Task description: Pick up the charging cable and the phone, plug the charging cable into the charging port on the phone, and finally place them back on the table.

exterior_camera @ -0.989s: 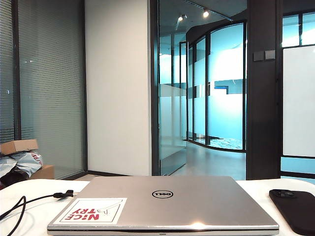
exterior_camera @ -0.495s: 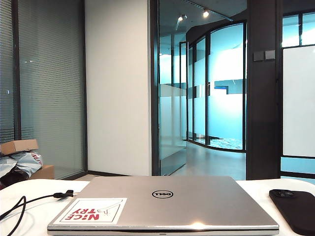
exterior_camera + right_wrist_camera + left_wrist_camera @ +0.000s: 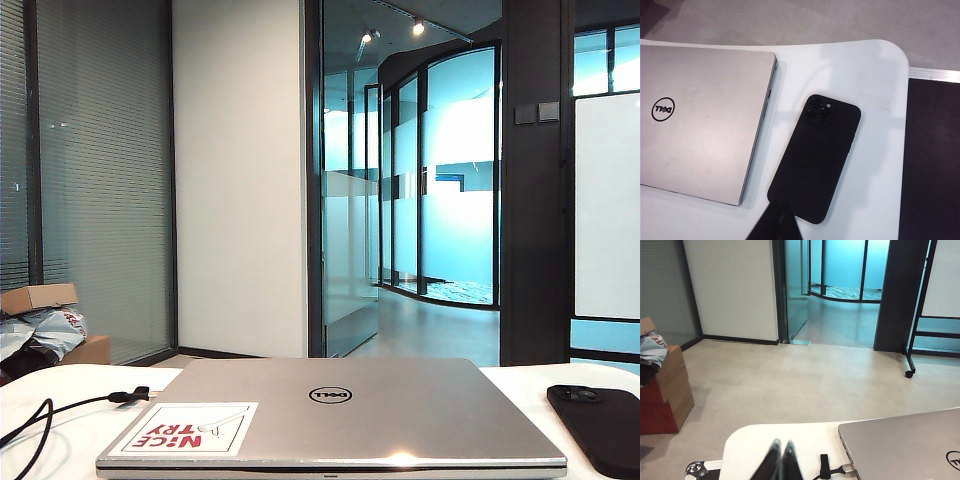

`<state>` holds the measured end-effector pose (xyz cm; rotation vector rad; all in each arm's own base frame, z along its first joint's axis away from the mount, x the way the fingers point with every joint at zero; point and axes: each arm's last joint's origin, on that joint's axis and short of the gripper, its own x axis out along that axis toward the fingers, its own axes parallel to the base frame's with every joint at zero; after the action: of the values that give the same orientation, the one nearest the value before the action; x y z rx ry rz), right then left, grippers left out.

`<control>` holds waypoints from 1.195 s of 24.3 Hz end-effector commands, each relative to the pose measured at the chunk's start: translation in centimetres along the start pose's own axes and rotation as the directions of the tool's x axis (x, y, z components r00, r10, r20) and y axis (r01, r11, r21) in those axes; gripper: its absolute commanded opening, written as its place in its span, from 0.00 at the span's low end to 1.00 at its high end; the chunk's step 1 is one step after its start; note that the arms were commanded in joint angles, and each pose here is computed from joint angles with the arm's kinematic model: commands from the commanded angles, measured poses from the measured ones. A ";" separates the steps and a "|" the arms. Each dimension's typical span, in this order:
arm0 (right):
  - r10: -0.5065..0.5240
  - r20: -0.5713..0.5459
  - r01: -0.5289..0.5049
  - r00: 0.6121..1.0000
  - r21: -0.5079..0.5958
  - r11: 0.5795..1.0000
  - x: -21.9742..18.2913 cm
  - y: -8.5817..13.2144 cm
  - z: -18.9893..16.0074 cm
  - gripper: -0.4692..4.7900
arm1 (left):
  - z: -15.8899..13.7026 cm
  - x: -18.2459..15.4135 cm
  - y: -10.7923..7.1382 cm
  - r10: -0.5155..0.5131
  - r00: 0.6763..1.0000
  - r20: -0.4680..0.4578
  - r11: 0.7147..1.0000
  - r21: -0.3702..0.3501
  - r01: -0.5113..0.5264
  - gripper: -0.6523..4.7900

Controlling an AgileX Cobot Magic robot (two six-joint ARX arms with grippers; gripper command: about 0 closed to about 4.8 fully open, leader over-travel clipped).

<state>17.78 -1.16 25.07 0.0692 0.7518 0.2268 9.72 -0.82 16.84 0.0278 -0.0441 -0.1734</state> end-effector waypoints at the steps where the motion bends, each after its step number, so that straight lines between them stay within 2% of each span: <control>1: 0.000 0.022 0.000 1.000 -0.010 1.000 -0.2 0.0 0.3 0.09 | 0.1 0.0 0.0 -0.001 1.000 0.009 1.000 0.002 0.001 0.11; 10: -0.004 0.027 0.004 1.000 -0.013 1.000 -0.2 0.1 0.3 0.09 | 0.1 0.0 0.0 -0.001 1.000 0.009 1.000 0.002 0.001 0.11; 16: -0.025 0.122 0.031 0.992 -0.044 0.999 -1.6 0.4 0.7 0.09 | 0.1 0.0 0.0 -0.001 1.000 0.009 1.000 0.002 0.001 0.11; 18: -0.156 0.217 0.170 0.964 -0.047 0.984 -2.7 0.4 1.2 0.09 | 0.1 0.0 0.0 -0.001 1.000 0.009 1.000 0.002 0.001 0.11; 21: -0.243 0.335 0.287 0.910 -0.086 0.954 -4.3 0.8 1.1 0.09 | 0.1 0.0 0.0 -0.001 1.000 0.009 1.000 0.002 0.001 0.11; 24: -0.249 0.473 0.326 0.845 -0.088 0.941 -4.8 1.2 0.6 0.09 | 0.1 0.0 0.0 -0.001 1.000 0.009 1.000 0.002 0.001 0.11; 26: -0.232 0.579 0.341 0.782 -0.085 0.936 -4.8 1.3 -0.2 0.09 | 0.1 0.0 0.0 -0.001 1.000 0.009 1.000 0.002 0.001 0.11; 29: -0.211 0.676 0.355 0.706 -0.080 0.931 -4.7 1.5 -1.5 0.09 | 0.1 0.0 0.0 -0.001 1.000 0.009 1.000 0.002 0.001 0.11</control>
<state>13.38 -0.89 26.73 -0.1520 0.1246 -0.0214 9.72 -0.82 16.85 0.0278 -0.0448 -0.1734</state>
